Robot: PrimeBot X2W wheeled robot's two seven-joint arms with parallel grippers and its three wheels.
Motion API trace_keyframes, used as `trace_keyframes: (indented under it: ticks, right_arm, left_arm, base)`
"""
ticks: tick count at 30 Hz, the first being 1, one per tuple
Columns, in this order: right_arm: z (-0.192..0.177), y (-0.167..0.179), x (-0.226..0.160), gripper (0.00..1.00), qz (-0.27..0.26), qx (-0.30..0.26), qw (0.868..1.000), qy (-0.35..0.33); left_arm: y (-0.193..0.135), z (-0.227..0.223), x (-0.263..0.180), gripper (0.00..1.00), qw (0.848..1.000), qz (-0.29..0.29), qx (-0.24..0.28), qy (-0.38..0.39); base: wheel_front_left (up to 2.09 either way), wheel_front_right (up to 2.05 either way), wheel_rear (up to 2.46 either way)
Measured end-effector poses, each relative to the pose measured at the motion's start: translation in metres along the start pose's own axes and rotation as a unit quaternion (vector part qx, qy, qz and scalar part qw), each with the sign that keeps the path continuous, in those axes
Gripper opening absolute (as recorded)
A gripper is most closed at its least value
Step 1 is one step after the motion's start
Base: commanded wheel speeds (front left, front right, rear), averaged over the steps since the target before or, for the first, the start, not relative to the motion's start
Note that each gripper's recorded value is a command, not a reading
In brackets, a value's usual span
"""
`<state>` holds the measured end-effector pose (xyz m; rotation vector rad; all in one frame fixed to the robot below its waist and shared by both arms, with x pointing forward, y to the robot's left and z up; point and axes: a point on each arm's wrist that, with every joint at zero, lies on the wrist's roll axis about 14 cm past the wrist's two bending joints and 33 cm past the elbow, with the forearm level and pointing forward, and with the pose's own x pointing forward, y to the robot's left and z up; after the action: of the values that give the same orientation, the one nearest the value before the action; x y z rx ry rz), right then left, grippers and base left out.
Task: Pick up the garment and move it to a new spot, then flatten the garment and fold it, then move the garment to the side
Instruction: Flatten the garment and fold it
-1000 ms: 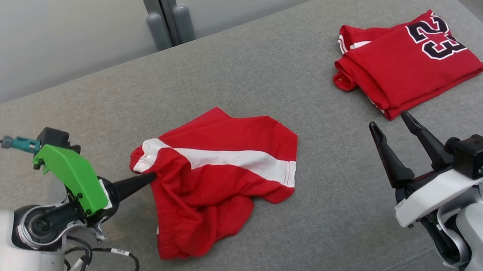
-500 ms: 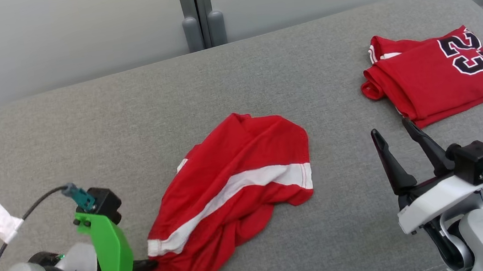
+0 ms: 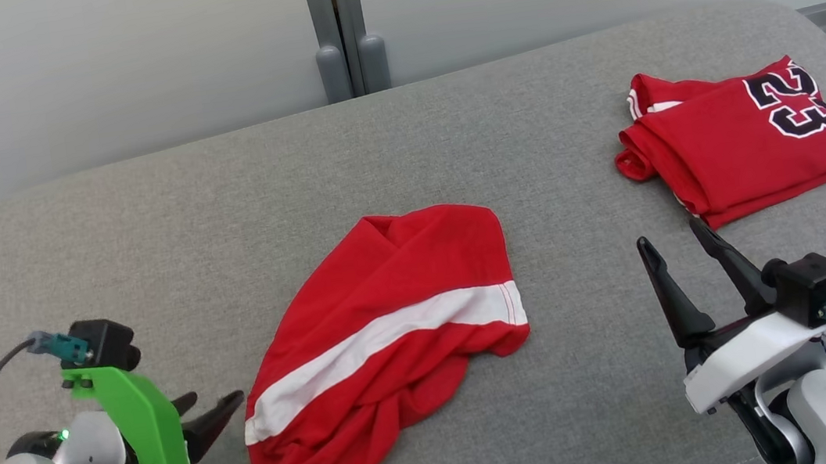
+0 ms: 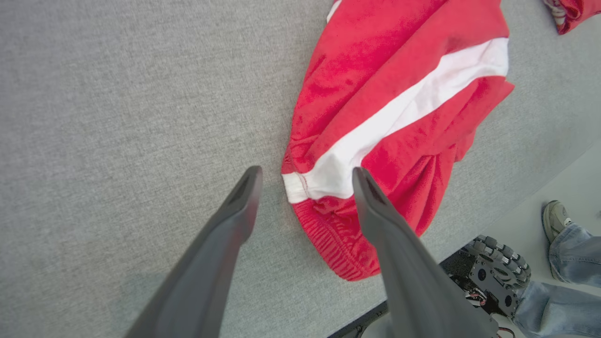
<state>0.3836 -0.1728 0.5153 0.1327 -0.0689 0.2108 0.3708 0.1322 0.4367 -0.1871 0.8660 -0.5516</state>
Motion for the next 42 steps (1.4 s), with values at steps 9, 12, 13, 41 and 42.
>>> trace_keyframes:
  ticks: [9,12,13,41,42]
  right_arm:
    - [0.019,0.005,0.001,1.0,0.006,-0.002,1.0,-0.03]
    - [0.019,0.009,0.0,1.0,0.012,-0.004,0.999,-0.031]
    - [0.019,0.01,0.0,1.0,0.014,-0.004,0.999,-0.031]
    - [0.011,0.022,-0.012,1.0,0.024,-0.018,0.999,-0.022]
    - [0.01,0.022,-0.012,1.0,0.023,-0.018,0.999,-0.021]
  left_arm:
    - [0.005,0.093,-0.056,1.0,0.959,0.048,0.054,-0.274]
    - [0.01,0.095,-0.068,1.0,0.929,0.095,0.054,-0.353]
    - [0.012,0.096,-0.072,1.0,0.919,0.108,0.048,-0.375]
    - [0.013,0.037,-0.082,1.0,0.855,0.205,-0.001,-0.476]
    - [0.013,0.036,-0.082,1.0,0.856,0.205,-0.001,-0.475]
  base:
    - [0.0,0.0,0.0]
    - [0.0,0.0,0.0]
    - [0.0,0.0,0.0]
    - [0.0,0.0,0.0]
    - [0.0,0.0,0.0]
